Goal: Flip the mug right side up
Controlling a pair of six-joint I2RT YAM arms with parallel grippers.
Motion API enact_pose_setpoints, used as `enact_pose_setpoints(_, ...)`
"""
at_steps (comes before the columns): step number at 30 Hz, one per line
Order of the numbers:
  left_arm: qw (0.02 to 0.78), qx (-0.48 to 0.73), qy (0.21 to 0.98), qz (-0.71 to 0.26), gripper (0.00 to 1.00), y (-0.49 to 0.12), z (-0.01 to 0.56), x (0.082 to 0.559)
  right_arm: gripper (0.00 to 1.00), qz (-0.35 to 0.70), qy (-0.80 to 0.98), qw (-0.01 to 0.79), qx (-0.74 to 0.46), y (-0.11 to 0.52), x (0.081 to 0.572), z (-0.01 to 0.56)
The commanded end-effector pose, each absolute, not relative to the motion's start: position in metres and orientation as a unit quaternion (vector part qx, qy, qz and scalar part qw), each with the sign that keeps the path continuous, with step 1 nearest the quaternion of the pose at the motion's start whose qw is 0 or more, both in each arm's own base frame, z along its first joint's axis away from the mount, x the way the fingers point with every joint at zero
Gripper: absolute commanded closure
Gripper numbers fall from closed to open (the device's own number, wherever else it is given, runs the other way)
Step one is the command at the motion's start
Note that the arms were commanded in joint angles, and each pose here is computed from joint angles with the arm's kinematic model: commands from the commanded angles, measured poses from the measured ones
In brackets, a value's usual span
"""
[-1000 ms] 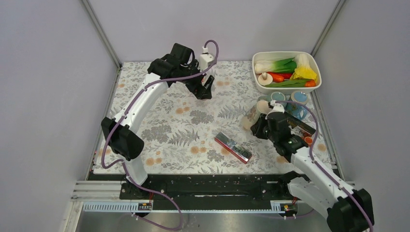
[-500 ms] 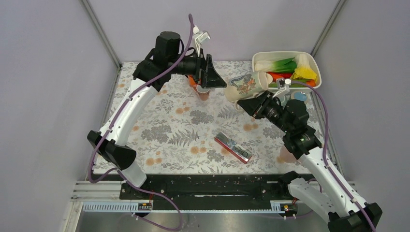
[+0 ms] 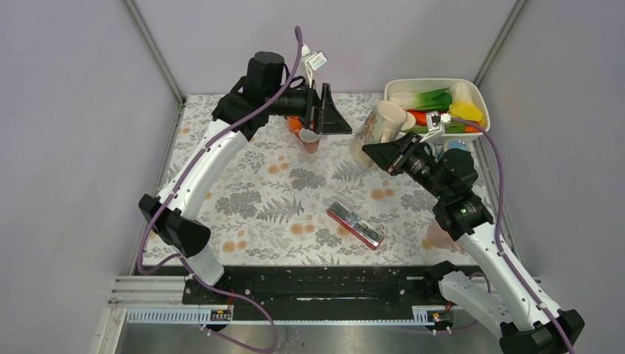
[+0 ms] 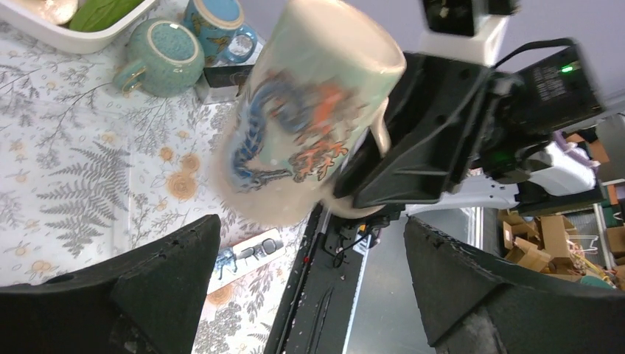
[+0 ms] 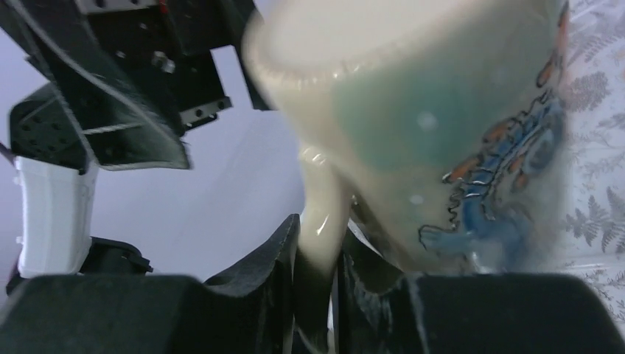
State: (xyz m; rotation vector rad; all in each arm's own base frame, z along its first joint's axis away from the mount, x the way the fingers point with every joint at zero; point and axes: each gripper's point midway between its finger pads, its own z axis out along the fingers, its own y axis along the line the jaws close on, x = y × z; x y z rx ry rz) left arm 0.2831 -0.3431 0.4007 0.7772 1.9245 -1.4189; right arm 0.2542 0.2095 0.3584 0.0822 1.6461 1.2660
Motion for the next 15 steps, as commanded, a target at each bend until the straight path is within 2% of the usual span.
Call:
enact_pose_setpoints(1, 0.342, 0.299, 0.734, -0.505, 0.02, -0.337, 0.401, 0.294, 1.0, 0.551, 0.565, 0.614, -0.021, 0.196, 0.228, 0.462)
enact_pose_setpoints(5, 0.339, 0.302, 0.732, -0.507, 0.02, -0.337, 0.402, 0.294, 1.0, 0.547, 0.565, 0.617, -0.02, 0.195, 0.23, 0.467)
enact_pose_setpoints(10, 0.326, 0.3, 0.741, -0.504, 0.02, -0.34, 0.387, 0.299, 1.0, 0.504, 0.615, 0.606, 0.033, 0.187, 0.254, 0.43)
enact_pose_setpoints(15, 0.333, 0.342, 0.718, -0.506, 0.03, -0.338, 0.392, 0.288, 1.0, 0.494, 0.623, 0.605, 0.05, 0.183, 0.258, 0.43)
